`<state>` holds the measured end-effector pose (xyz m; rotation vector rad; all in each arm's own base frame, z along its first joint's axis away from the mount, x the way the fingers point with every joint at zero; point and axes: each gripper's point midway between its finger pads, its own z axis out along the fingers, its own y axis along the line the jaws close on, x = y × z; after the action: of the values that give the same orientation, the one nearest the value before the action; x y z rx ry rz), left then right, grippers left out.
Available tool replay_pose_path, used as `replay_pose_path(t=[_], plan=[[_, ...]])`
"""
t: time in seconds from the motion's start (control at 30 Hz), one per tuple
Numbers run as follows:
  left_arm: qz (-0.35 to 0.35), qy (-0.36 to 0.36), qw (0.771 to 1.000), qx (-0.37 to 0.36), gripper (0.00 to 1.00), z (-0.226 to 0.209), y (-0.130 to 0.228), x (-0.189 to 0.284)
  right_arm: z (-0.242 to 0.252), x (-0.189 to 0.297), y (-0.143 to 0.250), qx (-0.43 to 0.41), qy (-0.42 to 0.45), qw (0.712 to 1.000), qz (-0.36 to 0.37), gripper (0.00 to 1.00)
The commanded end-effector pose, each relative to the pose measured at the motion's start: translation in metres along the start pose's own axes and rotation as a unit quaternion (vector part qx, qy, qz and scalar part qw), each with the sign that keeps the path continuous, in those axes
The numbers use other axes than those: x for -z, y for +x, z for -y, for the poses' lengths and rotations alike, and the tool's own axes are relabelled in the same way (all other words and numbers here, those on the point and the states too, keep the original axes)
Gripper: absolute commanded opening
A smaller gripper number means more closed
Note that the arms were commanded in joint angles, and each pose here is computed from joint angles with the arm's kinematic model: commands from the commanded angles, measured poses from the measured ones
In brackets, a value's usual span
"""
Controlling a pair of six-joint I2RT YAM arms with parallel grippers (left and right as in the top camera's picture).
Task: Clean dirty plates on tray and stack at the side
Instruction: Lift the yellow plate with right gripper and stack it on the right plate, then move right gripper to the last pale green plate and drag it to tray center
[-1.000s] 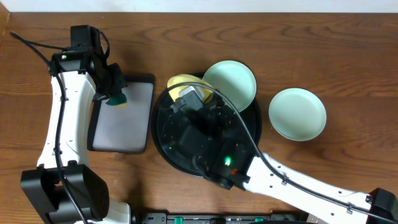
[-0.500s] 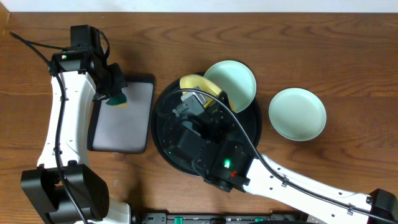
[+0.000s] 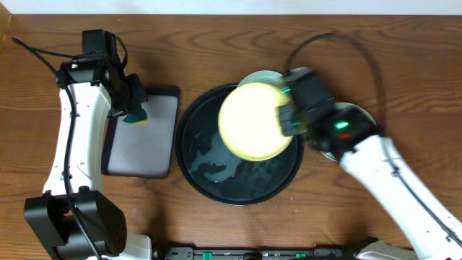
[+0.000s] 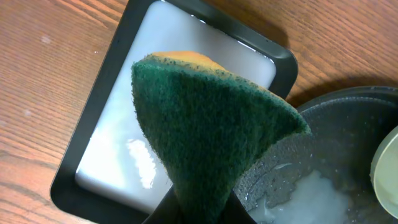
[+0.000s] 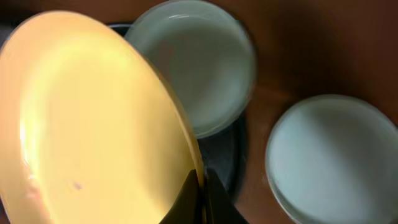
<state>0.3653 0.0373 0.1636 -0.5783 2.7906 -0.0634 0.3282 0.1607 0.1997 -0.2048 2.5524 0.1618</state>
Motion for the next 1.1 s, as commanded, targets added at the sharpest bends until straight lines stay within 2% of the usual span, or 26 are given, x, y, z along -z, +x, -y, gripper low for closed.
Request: replay_pose_path(t=[0.0,0.13,0.3,0.57,0.67,0.8,0.87,1.0,1.07], plan=[[0.015,-0.002,1.0,-0.006,0.08,-0.001,-0.005,0.009,0.049,0.017,-0.002,-0.105,-0.027,0.994,-0.017,0.01],[0.015,-0.002,1.0,-0.006,0.08,-0.001,-0.005,0.009,0.118,0.018,0.016,-0.186,0.044,0.98,-0.049,0.01],[0.015,-0.002,1.0,-0.006,0.08,-0.001,-0.005,0.009,0.196,0.018,0.052,-0.263,0.15,0.948,-0.093,0.01],[0.015,-0.002,1.0,-0.006,0.08,-0.001,-0.005,0.009,0.235,-0.008,0.103,-0.315,0.197,0.915,-0.156,0.01],[0.016,-0.001,1.0,-0.006,0.08,-0.001,-0.005,0.009,0.236,-0.021,0.105,-0.321,0.186,0.915,-0.159,0.05],[0.015,-0.002,1.0,-0.006,0.08,-0.001,-0.005,0.009,0.234,-0.032,0.103,-0.322,0.173,0.917,-0.161,0.21],[0.015,-0.002,1.0,-0.006,0.08,-0.001,-0.005,0.009,0.231,-0.034,0.098,-0.314,0.16,0.923,-0.155,0.25],[0.016,-0.001,1.0,-0.006,0.08,-0.001,-0.005,0.009,0.197,-0.05,0.061,-0.267,0.037,0.957,-0.106,0.35],[0.016,-0.001,1.0,-0.006,0.08,-0.001,-0.005,0.009,0.172,-0.055,0.03,-0.245,-0.026,0.967,-0.063,0.32]])
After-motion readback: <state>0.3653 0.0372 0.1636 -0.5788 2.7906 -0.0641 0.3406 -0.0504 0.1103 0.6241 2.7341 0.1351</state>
